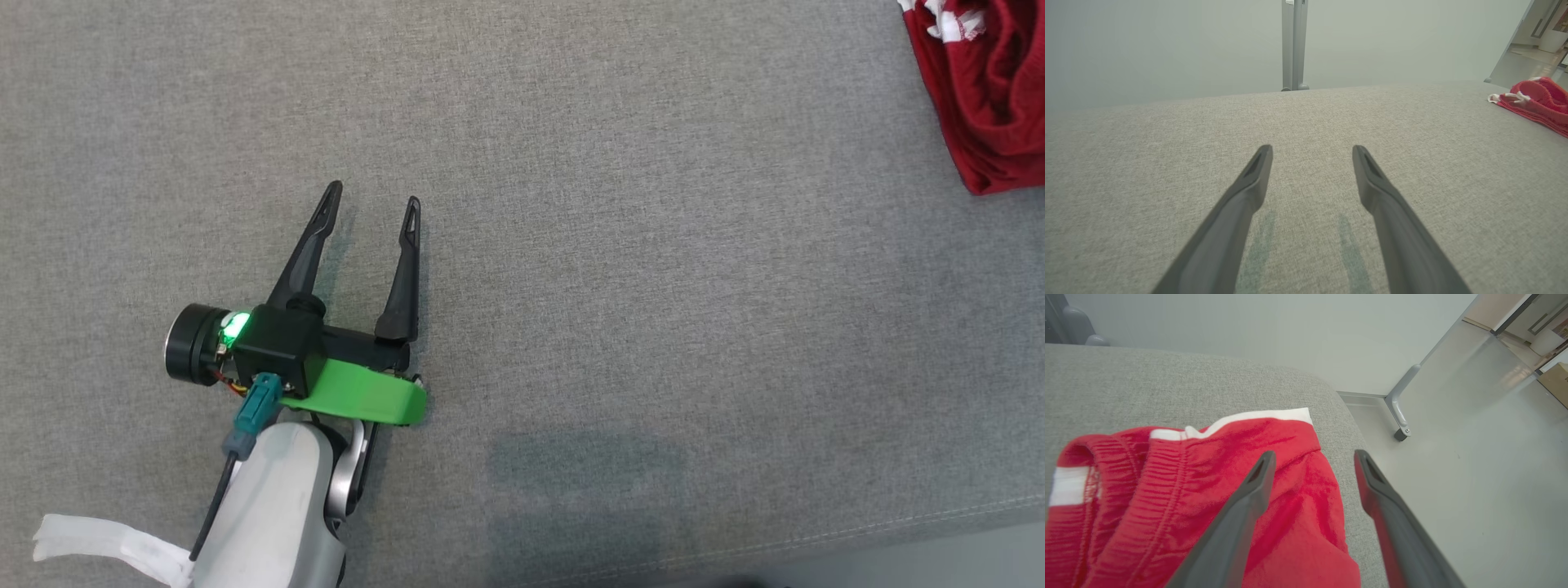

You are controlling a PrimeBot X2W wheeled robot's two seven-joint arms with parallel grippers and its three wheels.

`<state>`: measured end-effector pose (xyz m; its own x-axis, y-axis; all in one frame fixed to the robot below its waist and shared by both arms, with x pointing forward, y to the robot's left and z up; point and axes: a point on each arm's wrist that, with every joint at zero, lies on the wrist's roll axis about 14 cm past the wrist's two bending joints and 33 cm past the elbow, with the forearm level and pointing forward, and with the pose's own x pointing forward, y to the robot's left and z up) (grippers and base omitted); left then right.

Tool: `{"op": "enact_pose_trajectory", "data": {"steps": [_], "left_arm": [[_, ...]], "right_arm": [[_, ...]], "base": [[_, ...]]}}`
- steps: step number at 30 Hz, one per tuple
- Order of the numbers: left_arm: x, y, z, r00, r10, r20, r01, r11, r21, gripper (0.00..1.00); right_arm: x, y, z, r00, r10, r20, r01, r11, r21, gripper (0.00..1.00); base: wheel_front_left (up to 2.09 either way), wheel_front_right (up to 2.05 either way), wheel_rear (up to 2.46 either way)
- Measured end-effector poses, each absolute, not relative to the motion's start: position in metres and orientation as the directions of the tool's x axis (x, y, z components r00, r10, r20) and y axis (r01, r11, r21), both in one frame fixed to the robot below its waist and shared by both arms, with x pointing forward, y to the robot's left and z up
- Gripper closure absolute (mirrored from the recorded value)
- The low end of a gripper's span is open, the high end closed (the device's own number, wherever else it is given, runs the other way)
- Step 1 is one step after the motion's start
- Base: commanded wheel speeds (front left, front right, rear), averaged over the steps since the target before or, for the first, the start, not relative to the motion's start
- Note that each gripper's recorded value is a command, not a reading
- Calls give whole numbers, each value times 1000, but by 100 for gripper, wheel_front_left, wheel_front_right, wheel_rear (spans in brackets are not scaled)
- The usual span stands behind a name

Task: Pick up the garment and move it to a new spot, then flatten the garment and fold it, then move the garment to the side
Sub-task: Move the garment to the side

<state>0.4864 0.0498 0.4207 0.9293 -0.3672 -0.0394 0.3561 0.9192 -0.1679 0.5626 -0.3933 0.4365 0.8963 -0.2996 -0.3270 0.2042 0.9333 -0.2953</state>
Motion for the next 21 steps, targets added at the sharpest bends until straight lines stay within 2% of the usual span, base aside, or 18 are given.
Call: {"op": "enact_pose_trajectory", "data": {"steps": [5,12,21], "left_arm": [[484,48,428,929,-369,-29,359,917,-172,0],[476,51,444,936,-352,-15,344,921,-181,0],[453,79,460,964,-264,-21,256,949,-186,0]], "right_arm": [[568,-384,460,929,-272,-250,189,931,-311,0],[572,-321,482,978,-134,-162,91,964,-249,0],[532,-264,512,999,-2,-39,-4,988,-153,0]], "base": [[0,0,0],[0,0,0],[0,0,0]]}}
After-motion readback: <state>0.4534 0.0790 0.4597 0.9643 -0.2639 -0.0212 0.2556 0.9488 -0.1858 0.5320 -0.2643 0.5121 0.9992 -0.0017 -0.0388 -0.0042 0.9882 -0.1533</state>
